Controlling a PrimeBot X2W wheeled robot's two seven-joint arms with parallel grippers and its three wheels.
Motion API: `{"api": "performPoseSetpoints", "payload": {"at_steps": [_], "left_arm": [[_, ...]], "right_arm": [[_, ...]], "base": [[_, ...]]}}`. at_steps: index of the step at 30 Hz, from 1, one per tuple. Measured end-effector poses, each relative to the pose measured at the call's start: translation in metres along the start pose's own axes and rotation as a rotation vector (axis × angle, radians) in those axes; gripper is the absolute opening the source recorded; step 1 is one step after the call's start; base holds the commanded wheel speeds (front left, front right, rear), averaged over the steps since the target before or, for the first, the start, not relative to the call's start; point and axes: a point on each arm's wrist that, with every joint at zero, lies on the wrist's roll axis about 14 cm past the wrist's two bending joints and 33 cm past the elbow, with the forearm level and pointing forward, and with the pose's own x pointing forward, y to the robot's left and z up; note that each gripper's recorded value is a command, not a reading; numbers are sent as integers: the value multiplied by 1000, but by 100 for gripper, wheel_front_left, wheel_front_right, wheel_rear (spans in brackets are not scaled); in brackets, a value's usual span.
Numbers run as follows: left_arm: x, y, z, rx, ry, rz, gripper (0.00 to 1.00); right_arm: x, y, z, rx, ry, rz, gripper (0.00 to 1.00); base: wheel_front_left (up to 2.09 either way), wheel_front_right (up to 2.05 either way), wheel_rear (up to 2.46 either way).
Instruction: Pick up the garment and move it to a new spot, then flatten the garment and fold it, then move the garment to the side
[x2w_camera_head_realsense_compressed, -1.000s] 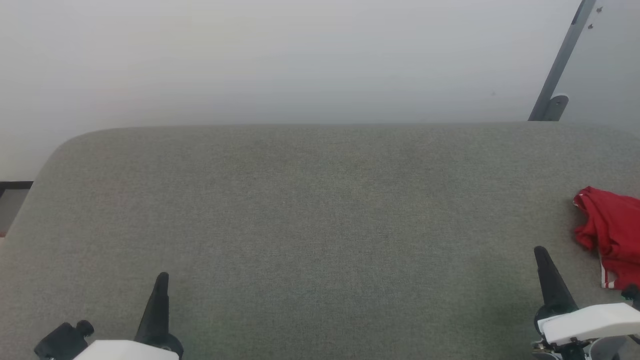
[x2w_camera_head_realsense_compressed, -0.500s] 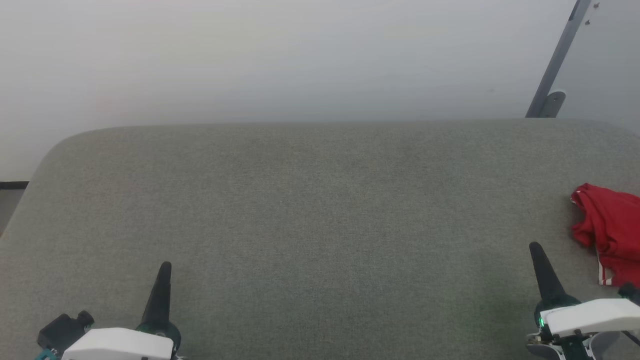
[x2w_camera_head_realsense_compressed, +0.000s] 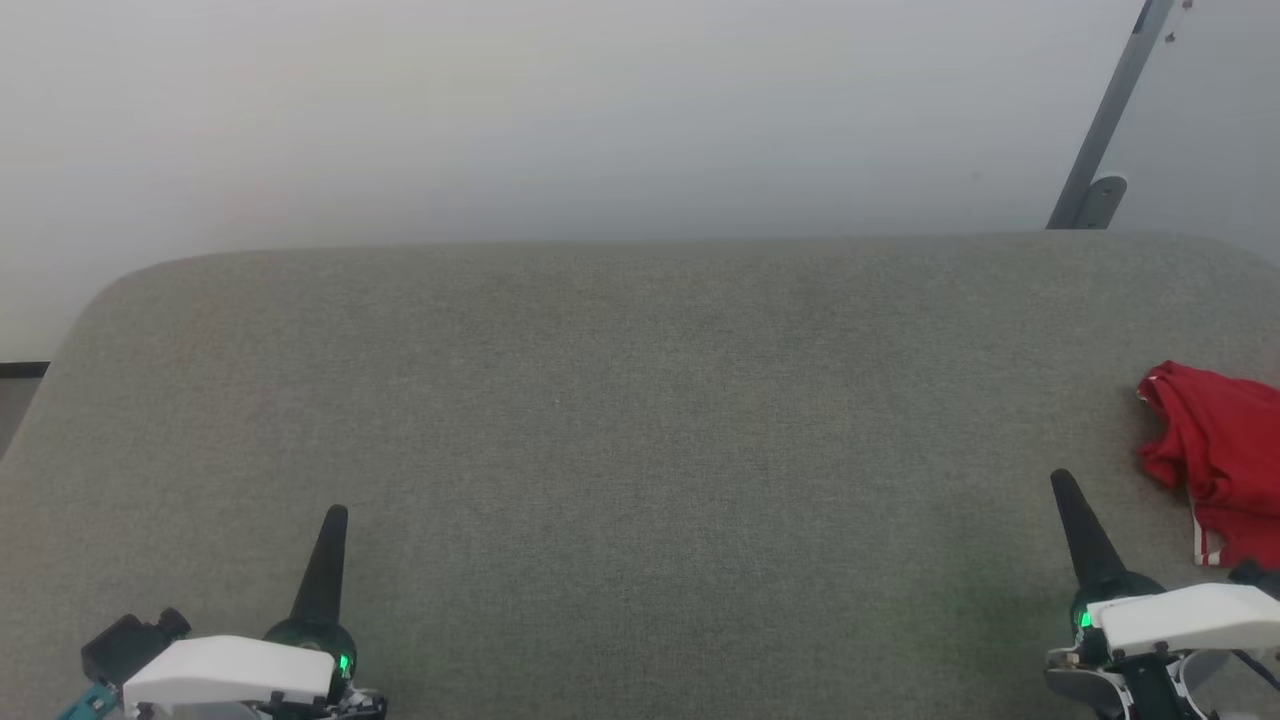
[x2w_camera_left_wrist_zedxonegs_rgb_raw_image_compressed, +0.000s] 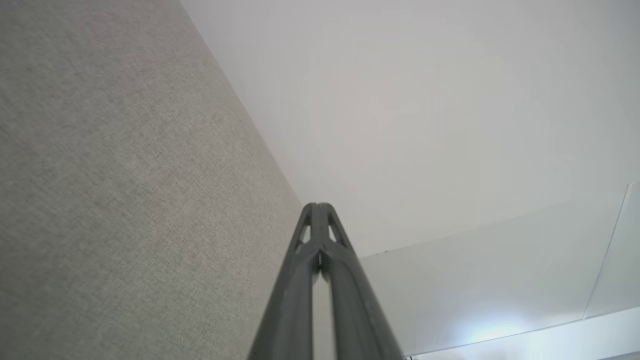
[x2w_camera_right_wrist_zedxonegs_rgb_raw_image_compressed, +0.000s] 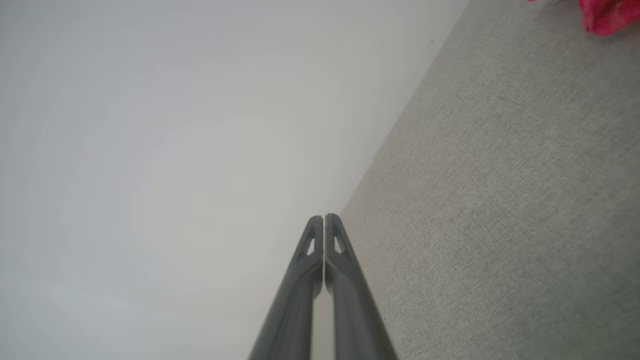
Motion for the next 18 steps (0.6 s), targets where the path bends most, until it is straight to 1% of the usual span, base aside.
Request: {"api": "performPoseSetpoints", "payload": {"at_steps": [18], "left_arm": [[12, -7, -6, -158, 24, -16, 0]], "right_arm": [[5, 2, -2, 150, 3, 5, 0]], "base": [[0, 0, 0]]}}
